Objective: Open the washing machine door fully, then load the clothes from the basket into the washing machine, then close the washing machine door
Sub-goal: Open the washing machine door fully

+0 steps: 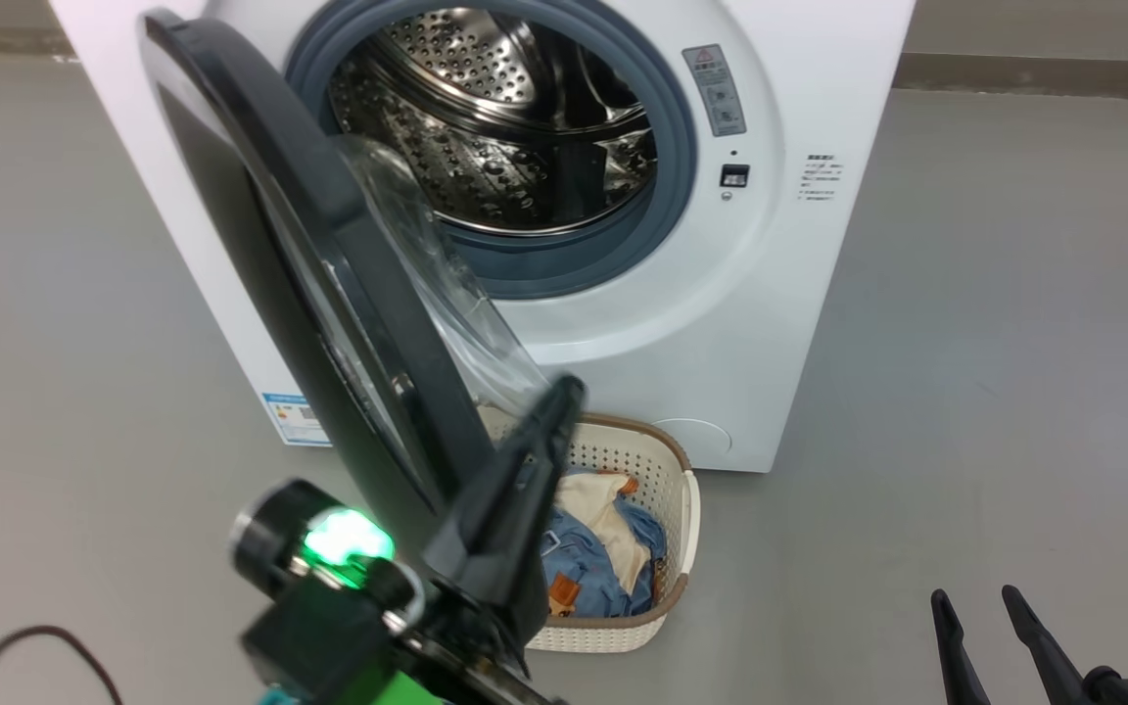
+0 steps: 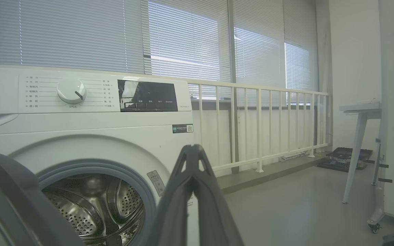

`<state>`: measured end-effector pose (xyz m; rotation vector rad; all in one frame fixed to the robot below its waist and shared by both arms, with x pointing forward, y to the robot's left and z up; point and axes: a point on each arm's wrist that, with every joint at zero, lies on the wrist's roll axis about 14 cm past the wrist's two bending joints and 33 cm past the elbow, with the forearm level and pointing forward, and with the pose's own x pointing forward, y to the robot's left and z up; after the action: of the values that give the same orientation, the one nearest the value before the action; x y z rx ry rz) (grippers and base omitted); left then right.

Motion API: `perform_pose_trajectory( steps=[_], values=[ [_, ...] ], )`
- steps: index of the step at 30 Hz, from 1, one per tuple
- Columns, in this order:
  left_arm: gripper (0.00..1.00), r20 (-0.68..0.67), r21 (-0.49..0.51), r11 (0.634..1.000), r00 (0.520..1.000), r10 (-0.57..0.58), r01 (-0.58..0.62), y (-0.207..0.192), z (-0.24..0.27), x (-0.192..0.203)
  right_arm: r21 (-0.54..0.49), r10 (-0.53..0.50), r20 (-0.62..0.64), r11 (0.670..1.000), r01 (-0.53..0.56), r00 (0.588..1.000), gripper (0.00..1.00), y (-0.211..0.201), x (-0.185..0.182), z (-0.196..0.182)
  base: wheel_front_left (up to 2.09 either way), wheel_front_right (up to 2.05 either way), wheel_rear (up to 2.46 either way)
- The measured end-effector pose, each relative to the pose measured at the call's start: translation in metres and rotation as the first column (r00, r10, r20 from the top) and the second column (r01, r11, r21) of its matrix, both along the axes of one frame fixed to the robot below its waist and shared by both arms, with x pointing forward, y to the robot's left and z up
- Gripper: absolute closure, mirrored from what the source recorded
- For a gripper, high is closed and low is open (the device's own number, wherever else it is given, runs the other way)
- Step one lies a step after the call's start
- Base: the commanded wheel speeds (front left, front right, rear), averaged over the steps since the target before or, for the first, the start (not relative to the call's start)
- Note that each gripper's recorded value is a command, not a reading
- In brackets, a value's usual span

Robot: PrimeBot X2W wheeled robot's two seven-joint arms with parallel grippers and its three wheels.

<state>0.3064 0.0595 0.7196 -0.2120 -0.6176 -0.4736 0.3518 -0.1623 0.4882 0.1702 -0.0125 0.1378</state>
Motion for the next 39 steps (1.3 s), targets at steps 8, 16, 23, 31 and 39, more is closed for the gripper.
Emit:
perform_pose_trajectory(
  steps=[8,16,23,31,39],
  values=[
    [1.00,-0.162,-0.071,0.997,0.985,-0.054,0.043,-0.015,-0.034,0.001,0.003,0.036,-0.017,0.999,-0.036,0.999,0.00,0.012,0.006,-0.005,0.00,0.00,0.00],
    [1.00,-0.264,-0.136,0.989,0.960,-0.091,0.056,-0.021,-0.055,0.006,0.006,0.067,-0.038,0.998,-0.067,0.997,0.00,0.023,0.013,-0.012,0.00,0.00,0.00],
    [1.00,-0.388,-0.193,0.980,0.913,-0.129,0.057,-0.026,-0.085,0.015,0.008,0.082,-0.057,0.997,-0.082,0.995,0.00,0.028,0.017,-0.019,0.00,0.00,0.00],
    [1.00,-0.461,-0.192,0.980,0.877,-0.137,0.052,-0.031,-0.103,0.022,0.006,0.088,-0.059,0.996,-0.088,0.994,0.00,0.029,0.024,-0.021,0.00,0.00,0.00],
    [1.00,-0.506,-0.174,0.984,0.854,-0.123,0.039,-0.033,-0.117,0.024,0.007,0.106,-0.075,0.994,-0.106,0.992,0.00,0.034,0.027,-0.026,0.00,0.00,0.00]
  ],
)
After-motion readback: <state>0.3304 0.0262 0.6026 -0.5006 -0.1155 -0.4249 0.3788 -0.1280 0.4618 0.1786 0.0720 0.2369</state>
